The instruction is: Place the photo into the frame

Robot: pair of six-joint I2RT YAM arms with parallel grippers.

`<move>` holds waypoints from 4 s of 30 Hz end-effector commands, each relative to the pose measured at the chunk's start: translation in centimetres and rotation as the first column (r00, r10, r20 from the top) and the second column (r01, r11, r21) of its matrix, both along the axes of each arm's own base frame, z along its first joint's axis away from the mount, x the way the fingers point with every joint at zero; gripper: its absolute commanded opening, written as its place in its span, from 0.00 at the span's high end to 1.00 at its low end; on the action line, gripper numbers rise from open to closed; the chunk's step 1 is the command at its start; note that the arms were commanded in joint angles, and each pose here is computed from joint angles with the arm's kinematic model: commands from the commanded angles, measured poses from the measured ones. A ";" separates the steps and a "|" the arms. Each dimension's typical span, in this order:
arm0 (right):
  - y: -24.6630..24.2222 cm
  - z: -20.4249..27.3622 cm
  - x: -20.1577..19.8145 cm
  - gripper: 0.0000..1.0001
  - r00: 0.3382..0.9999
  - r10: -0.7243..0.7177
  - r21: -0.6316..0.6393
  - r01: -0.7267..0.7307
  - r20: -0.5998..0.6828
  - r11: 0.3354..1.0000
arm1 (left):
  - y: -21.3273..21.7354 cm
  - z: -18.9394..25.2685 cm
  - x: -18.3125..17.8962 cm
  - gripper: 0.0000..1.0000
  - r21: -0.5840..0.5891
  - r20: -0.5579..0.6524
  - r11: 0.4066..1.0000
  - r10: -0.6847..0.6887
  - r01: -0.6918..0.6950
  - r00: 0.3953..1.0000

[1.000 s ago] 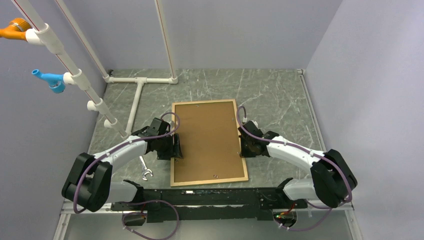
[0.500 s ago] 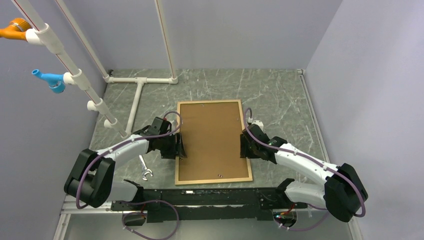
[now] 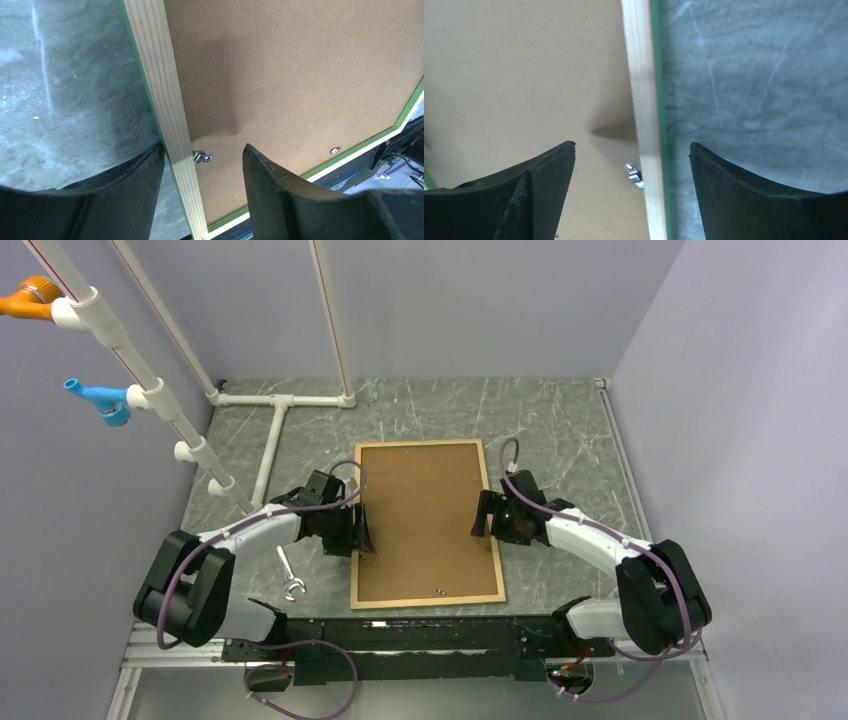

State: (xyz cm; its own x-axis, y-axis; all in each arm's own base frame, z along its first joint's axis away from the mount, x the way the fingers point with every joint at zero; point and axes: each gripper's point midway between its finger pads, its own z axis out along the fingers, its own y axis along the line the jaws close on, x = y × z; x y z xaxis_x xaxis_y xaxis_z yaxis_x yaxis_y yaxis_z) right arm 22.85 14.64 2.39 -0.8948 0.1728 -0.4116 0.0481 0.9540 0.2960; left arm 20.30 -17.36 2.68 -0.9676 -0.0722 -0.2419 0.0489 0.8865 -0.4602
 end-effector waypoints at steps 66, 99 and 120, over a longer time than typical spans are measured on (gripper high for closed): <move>-0.3 -0.5 11.6 0.67 0.998 0.008 -0.115 -0.014 -0.056 0.993 | 1.2 0.9 7.8 0.19 0.166 0.053 0.985 0.037 -0.045 0.998; 2.5 5.1 9.9 0.00 0.996 0.005 0.198 -0.021 0.084 0.980 | 3.1 3.8 15.3 0.24 0.103 0.133 0.980 0.159 -0.173 0.978; 3.3 3.2 9.4 0.01 0.999 0.020 0.239 -0.027 0.032 0.971 | 2.1 0.2 17.0 0.40 0.305 0.119 0.947 0.070 -0.103 0.990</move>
